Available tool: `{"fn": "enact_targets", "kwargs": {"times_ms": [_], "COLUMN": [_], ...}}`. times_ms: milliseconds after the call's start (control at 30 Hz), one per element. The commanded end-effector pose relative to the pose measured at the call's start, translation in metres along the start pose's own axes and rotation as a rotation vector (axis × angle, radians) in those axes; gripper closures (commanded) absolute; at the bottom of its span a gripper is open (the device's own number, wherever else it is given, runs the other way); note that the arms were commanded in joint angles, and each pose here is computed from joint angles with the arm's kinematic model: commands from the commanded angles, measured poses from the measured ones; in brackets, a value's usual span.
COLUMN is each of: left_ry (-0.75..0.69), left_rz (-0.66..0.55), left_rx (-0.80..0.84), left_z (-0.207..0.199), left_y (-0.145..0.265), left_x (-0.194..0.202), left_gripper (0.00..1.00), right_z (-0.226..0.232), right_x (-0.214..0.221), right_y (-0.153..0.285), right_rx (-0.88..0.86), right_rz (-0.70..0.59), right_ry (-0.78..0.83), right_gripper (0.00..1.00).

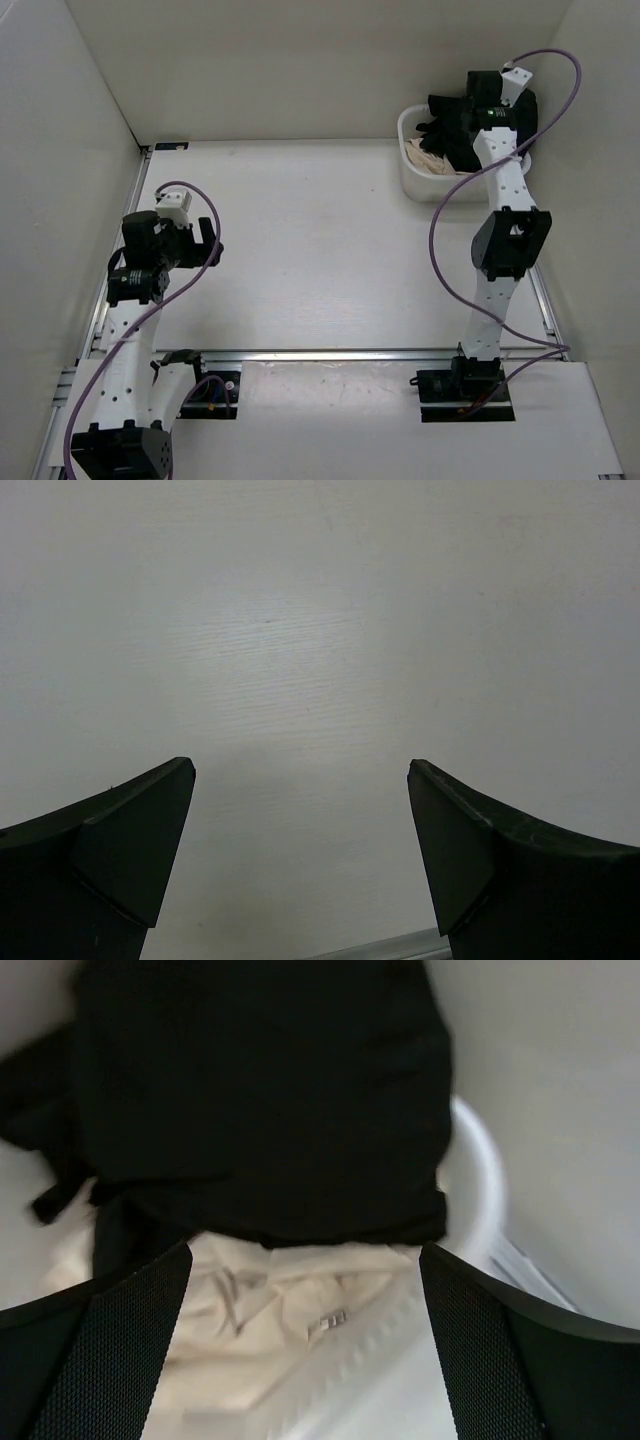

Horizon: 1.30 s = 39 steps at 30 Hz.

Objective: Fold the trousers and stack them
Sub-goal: Grab the trousers from the pile, then move the trousers to the center of the board

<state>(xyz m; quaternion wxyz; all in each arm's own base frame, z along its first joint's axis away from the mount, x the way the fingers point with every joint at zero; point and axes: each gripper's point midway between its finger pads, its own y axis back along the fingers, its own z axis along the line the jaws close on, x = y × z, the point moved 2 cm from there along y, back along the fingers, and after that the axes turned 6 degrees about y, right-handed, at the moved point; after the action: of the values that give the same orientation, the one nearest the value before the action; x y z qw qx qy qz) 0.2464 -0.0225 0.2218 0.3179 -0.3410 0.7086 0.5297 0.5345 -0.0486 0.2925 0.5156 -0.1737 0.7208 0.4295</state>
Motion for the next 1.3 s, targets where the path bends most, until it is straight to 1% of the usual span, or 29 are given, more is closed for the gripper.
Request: {"fn": "enact_targets", "kwargs": {"times_ms": [0, 33, 100, 133, 200, 233, 267, 333, 367, 400, 433, 500, 533, 567, 600, 667, 700, 733, 767, 800, 833, 867, 933, 1000, 1100, 1133, 1200, 1233, 1267], "left_ry": [0.012, 0.016, 0.027, 0.029, 0.037, 0.037, 0.04, 0.042, 0.042, 0.042, 0.044, 0.043, 0.043, 0.042, 0.042, 0.042, 0.042, 0.042, 0.042, 0.042, 0.039, 0.039, 0.033, 0.027, 0.017, 0.009, 0.002, -0.004, -0.007], "left_rz": [0.049, 0.061, 0.095, 0.103, 0.127, 0.128, 0.137, 0.143, 0.143, 0.143, 0.152, 0.151, 0.151, 0.15, 0.15, 0.15, 0.15, 0.15, 0.15, 0.15, 0.138, 0.138, 0.117, 0.097, 0.063, 0.039, 0.014, -0.01, -0.024], "left_rx": [0.058, 0.057, 0.053, 0.052, 0.05, 0.049, 0.049, 0.037, 0.037, 0.037, 0.036, 0.018, 0.018, 0.009, 0.009, 0.009, 0.009, 0.009, 0.009, 0.009, 0.01, 0.01, 0.021, 0.024, 0.027, 0.019, 0.009, -0.007, -0.014], "left_z": [-0.007, -0.006, -0.003, -0.003, -0.001, 0.0, 0.0, 0.003, 0.003, 0.003, 0.004, 0.007, 0.007, 0.008, 0.008, 0.009, 0.009, 0.009, 0.009, 0.009, 0.008, 0.008, 0.005, 0.003, 0.001, 0.001, 0.001, 0.002, 0.002], "left_y": [-0.005, -0.009, -0.015, -0.017, -0.02, -0.023, -0.024, -0.027, -0.027, -0.027, -0.029, -0.029, -0.029, -0.029, -0.029, -0.031, -0.031, -0.031, -0.031, -0.031, -0.03, -0.03, -0.027, -0.024, -0.019, -0.014, -0.01, -0.006, -0.004], "left_x": [0.014, 0.016, 0.024, 0.025, 0.031, 0.03, 0.034, 0.036, 0.036, 0.036, 0.038, 0.037, 0.037, 0.037, 0.037, 0.037, 0.037, 0.037, 0.037, 0.037, 0.032, 0.032, 0.026, 0.019, 0.011, 0.005, -0.001, -0.007, -0.012], "left_gripper": [0.0, 0.0, 0.0, 0.0, 0.0, 0.0, 0.0, 0.0, 0.0, 0.0, 0.0, 0.0, 0.0, 0.0, 0.0, 0.0, 0.0, 0.0, 0.0, 0.0, 0.0, 0.0, 0.0, 0.0, 0.0, 0.0, 0.0, 0.0, 0.0], "right_z": [0.013, 0.021, 0.022, 0.025, 0.027, 0.026, 0.03, 0.034, 0.03, 0.03, 0.026, 0.027, 0.025, 0.026, 0.024, 0.03, 0.029, 0.04, 0.04, 0.035, 0.042, 0.034, 0.035, 0.02, 0.018, 0.032, 0.042, 0.046, 0.042], "right_x": [0.013, 0.027, 0.023, 0.034, 0.027, 0.038, 0.035, 0.043, 0.045, 0.043, 0.046, 0.048, 0.04, 0.038, 0.024, 0.009, -0.022, -0.021, -0.036, -0.063, -0.073, -0.103, -0.133, -0.176, -0.213, -0.22, -0.225, -0.225, -0.233], "right_y": [-0.052, -0.074, -0.102, -0.121, -0.138, -0.153, -0.158, -0.17, -0.176, -0.176, -0.182, -0.183, -0.179, -0.176, -0.164, -0.143, -0.117, -0.101, -0.084, -0.054, -0.033, 0.001, 0.046, 0.103, 0.18, 0.213, 0.265, 0.284, 0.316], "right_rx": [-0.077, -0.084, -0.093, -0.084, -0.074, -0.054, -0.06, -0.053, -0.046, -0.048, -0.039, -0.039, -0.042, -0.053, -0.073, -0.12, -0.147, -0.172, -0.173, -0.184, -0.192, -0.21, -0.254, -0.306, -0.431, -0.541, -0.683, -0.739, -0.818], "right_rz": [0.044, 0.059, 0.018, 0.021, -0.031, -0.024, -0.047, -0.059, -0.063, -0.071, -0.067, -0.067, -0.079, -0.079, -0.093, -0.121, -0.189, -0.196, -0.232, -0.289, -0.319, -0.386, -0.466, -0.587, -0.731, -0.772, -0.821, -0.837, -0.888], "right_ry": [-0.043, -0.057, -0.137, -0.151, -0.196, -0.209, -0.223, -0.22, -0.226, -0.23, -0.232, -0.232, -0.238, -0.239, -0.249, -0.201, -0.201, -0.157, -0.093, -0.089, -0.071, -0.072, -0.093, -0.126, -0.133, -0.127, -0.143, -0.139, -0.166], "right_gripper": [0.01, 0.01, 0.01, 0.04, 0.07, 0.09, 0.1, 0.19, 0.26, 0.37, 0.58, 0.79, 1.0, 1.0, 1.0, 1.0, 1.0, 1.0, 1.0, 1.0, 1.0, 1.0, 1.0, 1.0, 1.0, 1.0, 1.0, 1.0, 1.0]}}
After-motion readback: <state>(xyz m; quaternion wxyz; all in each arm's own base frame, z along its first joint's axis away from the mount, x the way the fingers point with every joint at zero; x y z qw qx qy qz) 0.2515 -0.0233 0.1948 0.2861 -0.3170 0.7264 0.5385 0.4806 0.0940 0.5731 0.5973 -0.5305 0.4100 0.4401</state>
